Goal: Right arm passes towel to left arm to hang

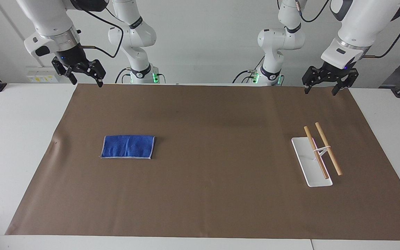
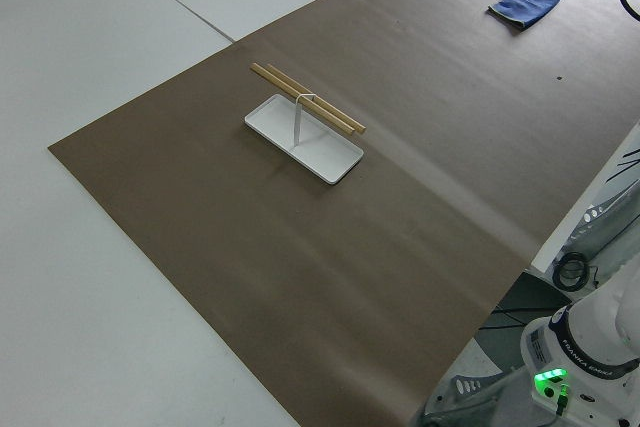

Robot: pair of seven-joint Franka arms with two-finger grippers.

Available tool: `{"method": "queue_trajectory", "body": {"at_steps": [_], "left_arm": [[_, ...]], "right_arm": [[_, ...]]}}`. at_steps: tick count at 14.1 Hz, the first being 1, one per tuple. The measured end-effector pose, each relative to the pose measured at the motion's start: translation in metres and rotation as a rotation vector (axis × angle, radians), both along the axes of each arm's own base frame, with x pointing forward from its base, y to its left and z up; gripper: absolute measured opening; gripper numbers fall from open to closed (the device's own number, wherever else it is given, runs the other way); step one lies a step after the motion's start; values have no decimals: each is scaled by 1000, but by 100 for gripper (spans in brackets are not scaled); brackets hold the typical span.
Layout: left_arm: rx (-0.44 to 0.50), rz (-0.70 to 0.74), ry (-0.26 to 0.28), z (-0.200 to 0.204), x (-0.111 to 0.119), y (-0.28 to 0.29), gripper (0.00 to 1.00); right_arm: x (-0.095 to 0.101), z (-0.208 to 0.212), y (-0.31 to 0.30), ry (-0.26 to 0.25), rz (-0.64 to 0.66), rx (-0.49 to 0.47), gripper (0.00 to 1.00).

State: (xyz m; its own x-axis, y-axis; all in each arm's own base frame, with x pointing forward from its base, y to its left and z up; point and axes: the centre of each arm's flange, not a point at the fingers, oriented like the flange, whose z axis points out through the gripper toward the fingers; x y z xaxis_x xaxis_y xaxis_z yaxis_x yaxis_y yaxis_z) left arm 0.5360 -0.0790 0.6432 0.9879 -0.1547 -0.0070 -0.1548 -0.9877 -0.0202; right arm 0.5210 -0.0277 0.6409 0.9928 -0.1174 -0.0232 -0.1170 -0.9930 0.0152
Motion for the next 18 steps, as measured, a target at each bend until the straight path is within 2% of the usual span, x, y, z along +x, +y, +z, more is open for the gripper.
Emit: {"method": "queue_trajectory", "body": {"at_steps": [5,9,13,18], "left_arm": [[0,0,0,0,0,0,100],[0,0,0,0,0,0,100],[0,0,0,0,0,0,100],[0,0,0,0,0,0,100]], "right_arm": [[4,-9,3,-17,6,0,100],[11,-49,20,-23,39,1,100],[21,-124,21,-61,50,0,100],[24,-222,22,-76,100,-4,100]]}}
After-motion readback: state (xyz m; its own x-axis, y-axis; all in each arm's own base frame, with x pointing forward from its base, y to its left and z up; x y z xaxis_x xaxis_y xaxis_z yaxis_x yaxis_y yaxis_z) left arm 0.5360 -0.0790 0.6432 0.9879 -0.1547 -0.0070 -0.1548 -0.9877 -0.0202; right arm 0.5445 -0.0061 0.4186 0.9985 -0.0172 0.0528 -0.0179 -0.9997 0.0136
